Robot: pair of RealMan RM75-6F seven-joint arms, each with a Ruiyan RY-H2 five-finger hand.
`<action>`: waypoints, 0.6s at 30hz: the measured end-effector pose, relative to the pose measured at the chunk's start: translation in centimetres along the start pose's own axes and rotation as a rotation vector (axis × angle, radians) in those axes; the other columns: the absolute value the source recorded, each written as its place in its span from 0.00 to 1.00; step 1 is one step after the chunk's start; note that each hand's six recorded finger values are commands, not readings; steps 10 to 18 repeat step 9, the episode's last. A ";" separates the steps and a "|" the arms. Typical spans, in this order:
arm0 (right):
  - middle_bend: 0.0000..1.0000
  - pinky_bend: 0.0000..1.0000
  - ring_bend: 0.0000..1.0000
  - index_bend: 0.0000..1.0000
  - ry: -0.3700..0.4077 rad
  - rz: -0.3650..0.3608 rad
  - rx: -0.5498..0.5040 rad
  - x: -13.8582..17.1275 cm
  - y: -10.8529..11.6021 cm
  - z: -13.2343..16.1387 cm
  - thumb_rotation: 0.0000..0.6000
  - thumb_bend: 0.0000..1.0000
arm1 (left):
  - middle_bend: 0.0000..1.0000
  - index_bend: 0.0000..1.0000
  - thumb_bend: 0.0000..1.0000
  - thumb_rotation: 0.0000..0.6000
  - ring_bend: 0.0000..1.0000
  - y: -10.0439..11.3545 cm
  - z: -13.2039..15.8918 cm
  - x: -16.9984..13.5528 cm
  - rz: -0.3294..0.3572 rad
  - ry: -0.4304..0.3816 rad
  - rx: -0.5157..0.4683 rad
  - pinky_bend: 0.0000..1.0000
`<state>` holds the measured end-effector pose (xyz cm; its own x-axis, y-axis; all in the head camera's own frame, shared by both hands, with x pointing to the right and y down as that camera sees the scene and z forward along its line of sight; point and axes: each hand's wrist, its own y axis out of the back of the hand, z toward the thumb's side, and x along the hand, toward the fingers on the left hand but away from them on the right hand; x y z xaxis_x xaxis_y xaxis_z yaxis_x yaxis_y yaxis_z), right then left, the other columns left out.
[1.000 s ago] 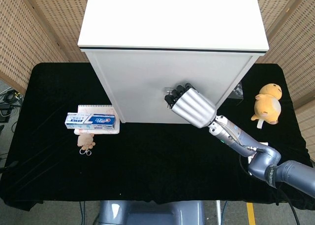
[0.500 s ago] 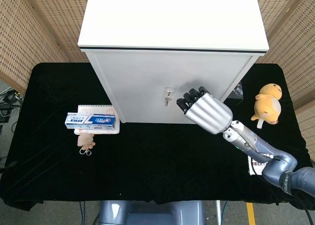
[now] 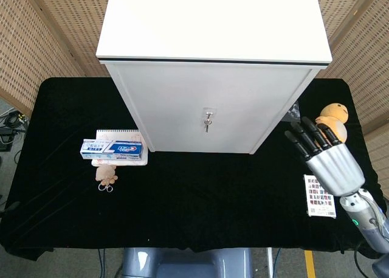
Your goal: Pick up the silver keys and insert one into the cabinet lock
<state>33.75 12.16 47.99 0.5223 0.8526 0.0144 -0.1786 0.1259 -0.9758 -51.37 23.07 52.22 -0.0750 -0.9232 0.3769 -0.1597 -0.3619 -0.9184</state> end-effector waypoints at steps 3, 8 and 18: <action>0.00 0.01 0.00 0.00 -0.116 0.094 -0.082 2.9 -0.7 -0.4 1.00 0.00 | 0.00 0.00 0.00 1.00 0.00 0.2 0.1 -0.2 0.031 -0.008 0.010 0.00; 0.00 0.00 0.00 0.00 -0.267 0.210 -0.225 7.1 -1.7 -0.1 1.00 0.00 | 0.00 0.00 0.00 1.00 0.00 0.3 0.3 -0.6 0.103 -0.031 0.031 0.00; 0.00 0.00 0.00 0.00 -0.278 0.222 -0.242 7.6 -2.0 0.1 1.00 0.00 | 0.00 0.00 0.00 1.00 0.00 0.3 0.3 -0.8 0.108 -0.036 0.033 0.00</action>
